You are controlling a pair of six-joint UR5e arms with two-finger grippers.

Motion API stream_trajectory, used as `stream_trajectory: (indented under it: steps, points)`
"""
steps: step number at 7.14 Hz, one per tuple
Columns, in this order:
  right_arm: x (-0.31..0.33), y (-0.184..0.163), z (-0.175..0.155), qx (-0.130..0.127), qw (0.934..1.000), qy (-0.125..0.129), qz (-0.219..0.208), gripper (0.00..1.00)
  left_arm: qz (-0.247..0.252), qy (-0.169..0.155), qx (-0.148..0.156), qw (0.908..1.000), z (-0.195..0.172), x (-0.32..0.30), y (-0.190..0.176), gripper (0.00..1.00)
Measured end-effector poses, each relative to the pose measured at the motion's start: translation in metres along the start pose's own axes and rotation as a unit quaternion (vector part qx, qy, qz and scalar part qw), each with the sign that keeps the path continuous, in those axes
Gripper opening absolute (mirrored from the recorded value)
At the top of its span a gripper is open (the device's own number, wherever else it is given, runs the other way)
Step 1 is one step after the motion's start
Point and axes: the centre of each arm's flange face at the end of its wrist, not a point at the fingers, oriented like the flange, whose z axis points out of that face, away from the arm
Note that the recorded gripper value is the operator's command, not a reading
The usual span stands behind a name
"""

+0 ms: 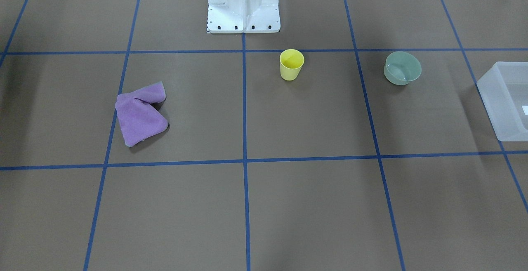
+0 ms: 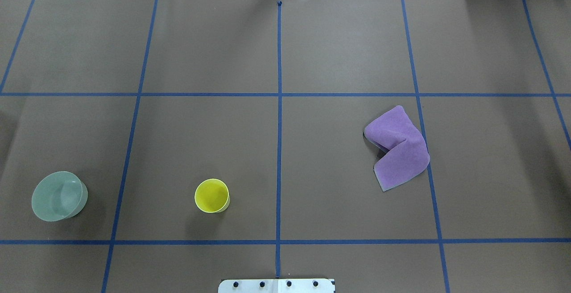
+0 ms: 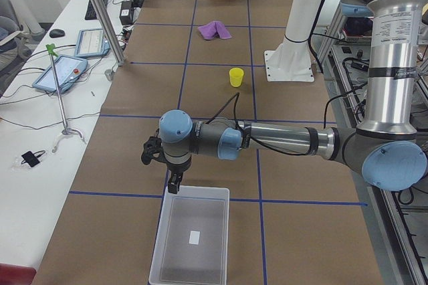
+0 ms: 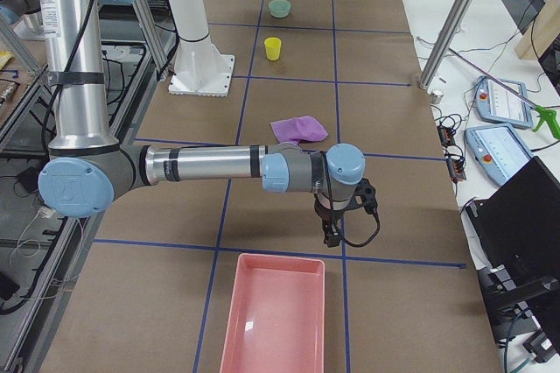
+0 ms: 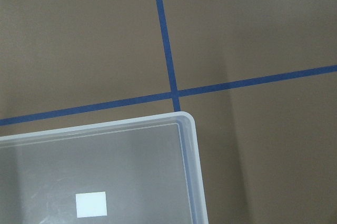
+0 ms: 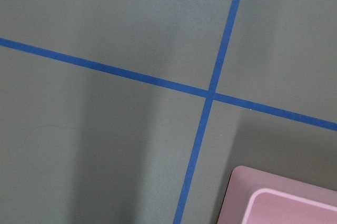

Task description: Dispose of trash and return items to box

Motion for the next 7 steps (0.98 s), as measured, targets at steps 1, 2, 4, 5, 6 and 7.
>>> stream_trajectory:
  steps: [1, 2, 4, 5, 6, 7]
  points:
    - [-0.004, 0.001, -0.004, 0.004, 1.0000, 0.001, -0.003, 1.00, 0.000, 0.001, 0.004, 1.0000, -0.001, 0.002, -0.001, 0.98]
    - [-0.006, 0.002, -0.006, 0.006, 1.0000, 0.002, -0.006, 1.00, -0.006, 0.002, 0.007, 1.0000, -0.003, 0.006, -0.003, 0.98]
    - [-0.009, 0.003, -0.007, 0.008, 0.9999, -0.003, -0.008, 1.00, -0.007, 0.003, 0.012, 0.9999, -0.008, 0.020, -0.006, 0.98]
    - [-0.011, 0.003, -0.008, 0.010, 0.9998, -0.012, -0.009, 1.00, -0.004, 0.006, 0.010, 0.9999, -0.006, 0.036, -0.009, 0.98]
    - [-0.015, 0.002, -0.011, 0.014, 0.9997, -0.018, -0.011, 1.00, -0.008, 0.010, 0.002, 0.9999, 0.001, 0.058, -0.008, 0.98]
    - [-0.020, 0.001, -0.014, 0.018, 0.9995, -0.020, -0.015, 1.00, -0.011, 0.013, -0.008, 0.9998, 0.009, 0.075, 0.000, 0.98]
